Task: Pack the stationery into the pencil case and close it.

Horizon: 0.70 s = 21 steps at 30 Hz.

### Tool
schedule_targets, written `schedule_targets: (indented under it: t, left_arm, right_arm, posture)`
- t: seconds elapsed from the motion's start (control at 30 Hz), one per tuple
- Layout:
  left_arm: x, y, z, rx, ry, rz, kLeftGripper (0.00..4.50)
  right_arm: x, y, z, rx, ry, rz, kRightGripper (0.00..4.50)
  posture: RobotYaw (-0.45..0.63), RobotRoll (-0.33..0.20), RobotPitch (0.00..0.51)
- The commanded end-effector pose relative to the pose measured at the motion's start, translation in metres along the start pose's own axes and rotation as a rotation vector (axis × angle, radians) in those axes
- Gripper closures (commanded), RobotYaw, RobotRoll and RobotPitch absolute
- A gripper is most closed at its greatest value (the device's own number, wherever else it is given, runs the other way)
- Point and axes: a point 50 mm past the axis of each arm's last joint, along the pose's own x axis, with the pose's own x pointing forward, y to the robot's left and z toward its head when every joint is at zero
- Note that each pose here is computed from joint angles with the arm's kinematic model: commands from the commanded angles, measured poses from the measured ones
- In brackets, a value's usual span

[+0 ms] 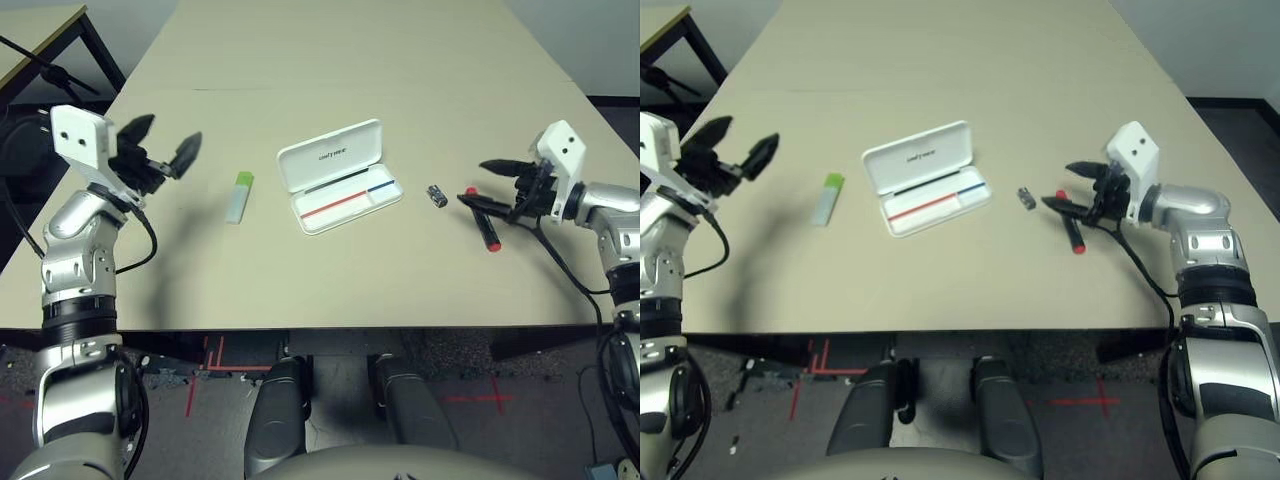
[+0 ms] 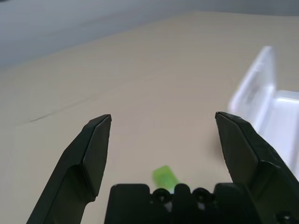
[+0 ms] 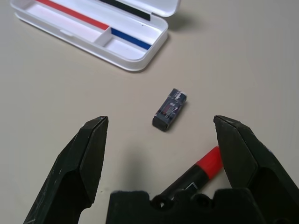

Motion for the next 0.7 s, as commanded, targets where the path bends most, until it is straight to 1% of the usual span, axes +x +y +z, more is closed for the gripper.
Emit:
schedule_targets:
  t: [0.03,0.17,0.23,0.33,0.47,0.6,0.7]
  left_arm:
    - [0.004,-0.028,0.003,-0.073,0.055,-0.177,0.02]
    - [0.006,-0.055,0.006,-0.118,0.126,-0.329,0.02]
    - [0.006,-0.065,0.005,-0.121,0.166,-0.39,0.02]
    - [0.008,-0.08,-0.001,-0.085,0.283,-0.483,0.02]
    - [0.014,-0.096,-0.018,-0.026,0.42,-0.554,0.02]
    - [0.023,-0.107,-0.033,0.024,0.494,-0.599,0.02]
    - [0.032,-0.113,-0.038,0.056,0.522,-0.625,0.02]
  right_arm:
    - [0.001,0.005,0.002,-0.007,0.028,0.04,0.0]
    - [0.0,0.006,0.002,-0.014,0.043,0.042,0.0]
    - [0.0,0.006,0.002,-0.017,0.049,0.043,0.0]
    - [-0.001,0.007,0.002,-0.023,0.062,0.046,0.0]
    - [-0.001,0.007,0.0,-0.031,0.078,0.051,0.0]
    - [0.0,0.008,-0.001,-0.038,0.087,0.056,0.0]
    - [0.002,0.008,-0.001,-0.042,0.087,0.057,0.0]
  posture:
    - [0.0,0.0,0.161]
    - [0.0,0.0,0.162]
    - [0.0,0.0,0.163]
    - [0.0,0.0,0.162]
    - [0.0,0.0,0.159]
    - [0.0,0.0,0.154]
    - [-0.01,0.0,0.15]
